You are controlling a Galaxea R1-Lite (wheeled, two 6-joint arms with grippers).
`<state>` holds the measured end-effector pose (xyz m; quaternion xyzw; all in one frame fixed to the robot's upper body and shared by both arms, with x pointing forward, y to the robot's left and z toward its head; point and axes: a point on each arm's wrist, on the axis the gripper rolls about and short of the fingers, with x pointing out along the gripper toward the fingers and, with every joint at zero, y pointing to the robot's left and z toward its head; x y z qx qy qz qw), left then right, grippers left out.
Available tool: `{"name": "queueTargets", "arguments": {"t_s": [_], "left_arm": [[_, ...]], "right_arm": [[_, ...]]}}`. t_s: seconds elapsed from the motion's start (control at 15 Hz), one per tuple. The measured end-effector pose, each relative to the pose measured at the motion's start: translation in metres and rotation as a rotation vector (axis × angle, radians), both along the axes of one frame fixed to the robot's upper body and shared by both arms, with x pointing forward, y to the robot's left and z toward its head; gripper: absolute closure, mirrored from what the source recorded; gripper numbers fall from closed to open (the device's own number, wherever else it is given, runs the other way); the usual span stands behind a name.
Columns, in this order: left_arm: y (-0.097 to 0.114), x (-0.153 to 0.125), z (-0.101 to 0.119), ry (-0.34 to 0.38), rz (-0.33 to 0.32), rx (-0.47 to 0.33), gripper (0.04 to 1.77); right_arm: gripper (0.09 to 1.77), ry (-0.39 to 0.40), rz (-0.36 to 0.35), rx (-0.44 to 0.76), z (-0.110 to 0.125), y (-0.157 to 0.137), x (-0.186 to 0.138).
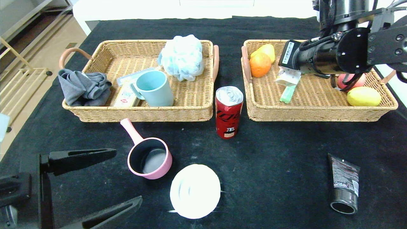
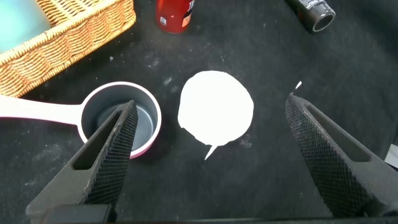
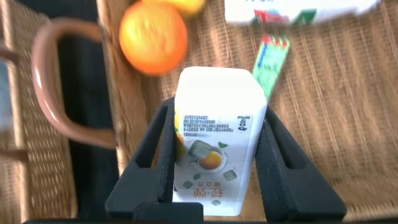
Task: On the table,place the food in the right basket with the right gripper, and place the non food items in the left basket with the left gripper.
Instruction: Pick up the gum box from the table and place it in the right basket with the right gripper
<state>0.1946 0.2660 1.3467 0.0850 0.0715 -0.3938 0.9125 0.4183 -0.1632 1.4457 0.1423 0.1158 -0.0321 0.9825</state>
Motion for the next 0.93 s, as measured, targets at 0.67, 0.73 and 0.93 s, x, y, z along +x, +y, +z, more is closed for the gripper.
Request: {"name": "queueTargets", "arguments": {"t_s": [0.67,0.73,0.93], "left_arm": [[0.0,0.0,0.0,-0.002,0.002,-0.001,0.09],[0.0,0.0,0.0,-0.001,0.002,-0.001,0.09],[0.0,0.0,0.001,-0.003,0.004,-0.002,0.09]], "right_arm": [[1.04,0.001,-0.028,-0.057,-0.022,0.005,0.027],[1.04,0.001,-0.027,-0.055,-0.022,0.004,0.027],[1.04,0.001,-0.03,-0.054,-0.022,0.002,0.028]]}}
